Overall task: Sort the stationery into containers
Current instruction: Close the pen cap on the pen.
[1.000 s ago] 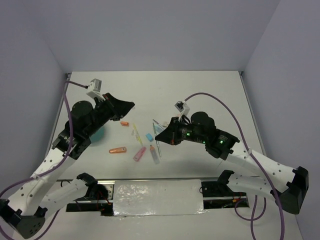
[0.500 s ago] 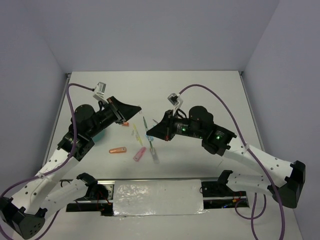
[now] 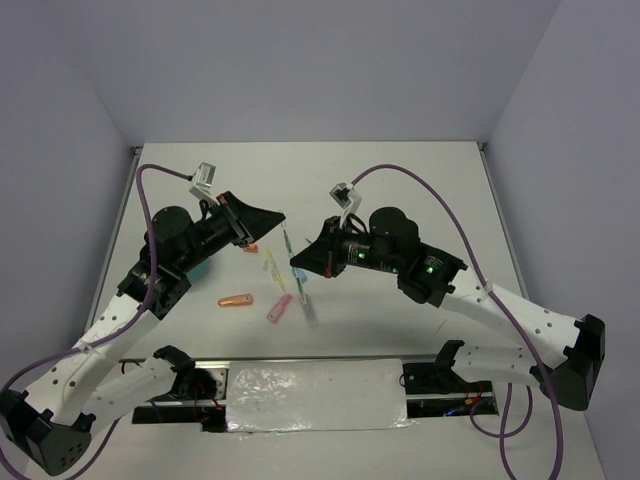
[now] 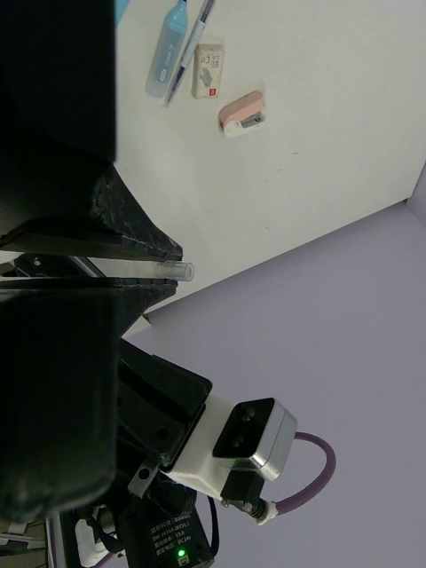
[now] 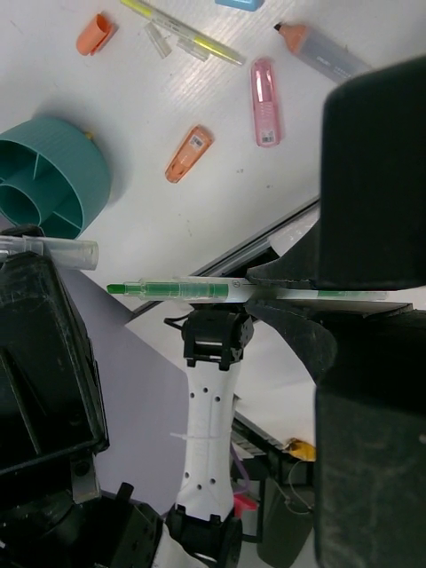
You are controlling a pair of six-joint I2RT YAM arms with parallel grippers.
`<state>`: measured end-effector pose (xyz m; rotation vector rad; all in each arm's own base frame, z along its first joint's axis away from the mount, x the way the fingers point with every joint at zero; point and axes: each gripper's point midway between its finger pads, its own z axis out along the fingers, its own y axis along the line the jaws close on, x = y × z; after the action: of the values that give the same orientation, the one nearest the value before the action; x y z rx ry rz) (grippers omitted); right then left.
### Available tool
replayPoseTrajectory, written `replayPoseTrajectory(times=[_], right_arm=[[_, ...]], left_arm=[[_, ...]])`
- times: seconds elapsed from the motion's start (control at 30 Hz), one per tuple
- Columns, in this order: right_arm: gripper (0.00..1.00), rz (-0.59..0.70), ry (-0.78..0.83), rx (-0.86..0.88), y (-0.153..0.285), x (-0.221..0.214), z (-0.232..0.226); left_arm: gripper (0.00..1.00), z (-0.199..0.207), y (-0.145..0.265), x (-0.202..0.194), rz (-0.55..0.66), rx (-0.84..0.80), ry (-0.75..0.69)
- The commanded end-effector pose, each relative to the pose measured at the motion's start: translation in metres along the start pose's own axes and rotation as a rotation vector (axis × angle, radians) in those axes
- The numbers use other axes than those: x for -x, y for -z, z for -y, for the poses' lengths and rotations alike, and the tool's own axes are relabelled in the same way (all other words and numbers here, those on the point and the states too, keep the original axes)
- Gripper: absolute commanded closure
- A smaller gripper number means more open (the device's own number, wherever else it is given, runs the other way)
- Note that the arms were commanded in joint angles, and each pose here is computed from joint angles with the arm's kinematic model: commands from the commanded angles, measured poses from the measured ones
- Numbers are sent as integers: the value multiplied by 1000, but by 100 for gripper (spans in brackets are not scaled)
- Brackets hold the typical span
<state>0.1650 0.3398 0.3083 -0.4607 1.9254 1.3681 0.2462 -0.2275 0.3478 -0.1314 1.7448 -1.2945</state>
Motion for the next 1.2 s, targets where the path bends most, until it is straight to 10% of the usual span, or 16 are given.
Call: replayPoseTrajectory(times=[0.0,1.17], right_arm=[[100,42,37,9,0,18,-12],[100,139,57,-46,-12,64,-17]], left_arm=[[100,29,4,15,43,-101,-43],[100,22,6,-7,-34,-126,-35]])
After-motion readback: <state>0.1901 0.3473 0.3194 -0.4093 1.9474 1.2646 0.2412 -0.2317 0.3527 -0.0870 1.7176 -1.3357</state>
